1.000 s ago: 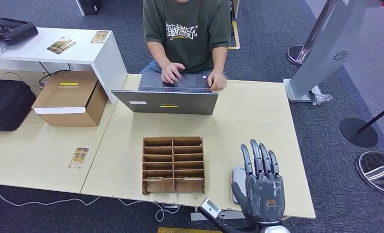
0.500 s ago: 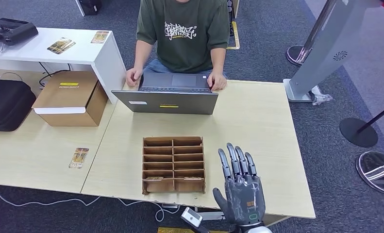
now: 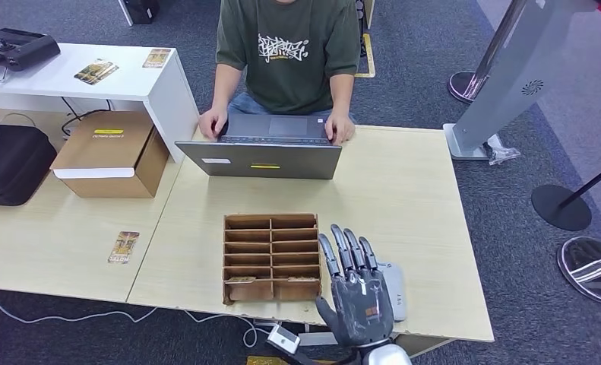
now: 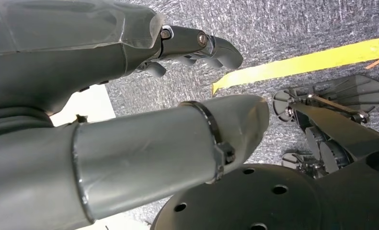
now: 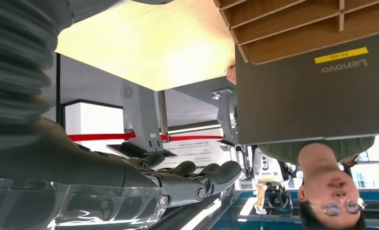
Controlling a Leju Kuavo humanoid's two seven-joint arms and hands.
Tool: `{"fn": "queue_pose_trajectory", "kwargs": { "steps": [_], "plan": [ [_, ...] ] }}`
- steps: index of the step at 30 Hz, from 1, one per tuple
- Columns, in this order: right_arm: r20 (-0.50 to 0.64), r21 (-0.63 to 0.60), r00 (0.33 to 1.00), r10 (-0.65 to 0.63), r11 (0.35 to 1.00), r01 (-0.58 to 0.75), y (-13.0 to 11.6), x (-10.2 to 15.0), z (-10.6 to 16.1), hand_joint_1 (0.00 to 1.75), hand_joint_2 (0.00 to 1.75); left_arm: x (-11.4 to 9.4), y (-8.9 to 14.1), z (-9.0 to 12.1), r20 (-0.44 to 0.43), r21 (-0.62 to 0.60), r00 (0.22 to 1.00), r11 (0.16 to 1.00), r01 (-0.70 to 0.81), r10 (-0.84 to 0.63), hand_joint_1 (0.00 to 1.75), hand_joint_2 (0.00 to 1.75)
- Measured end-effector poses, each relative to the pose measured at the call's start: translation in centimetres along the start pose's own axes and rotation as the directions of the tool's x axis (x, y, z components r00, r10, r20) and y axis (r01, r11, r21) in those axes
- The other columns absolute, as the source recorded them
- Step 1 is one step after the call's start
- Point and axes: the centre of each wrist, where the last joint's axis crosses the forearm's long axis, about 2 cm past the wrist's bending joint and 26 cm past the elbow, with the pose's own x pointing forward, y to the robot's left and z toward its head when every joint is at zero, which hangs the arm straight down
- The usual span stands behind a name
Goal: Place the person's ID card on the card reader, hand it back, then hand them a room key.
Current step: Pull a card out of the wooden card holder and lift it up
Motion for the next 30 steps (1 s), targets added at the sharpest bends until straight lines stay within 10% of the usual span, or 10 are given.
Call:
{"fn": "queue_pose_trajectory", "kwargs": {
  "steps": [30],
  "plan": [
    [-0.091,0.179,0.996,0.000,0.984,0.016,2.7,0.2,-1.7,0.00,1.75,0.8,0.6,0.0,-0.013,0.019,1.000,1.000,0.014,-0.013,0.00,0.00]
  ]
}}
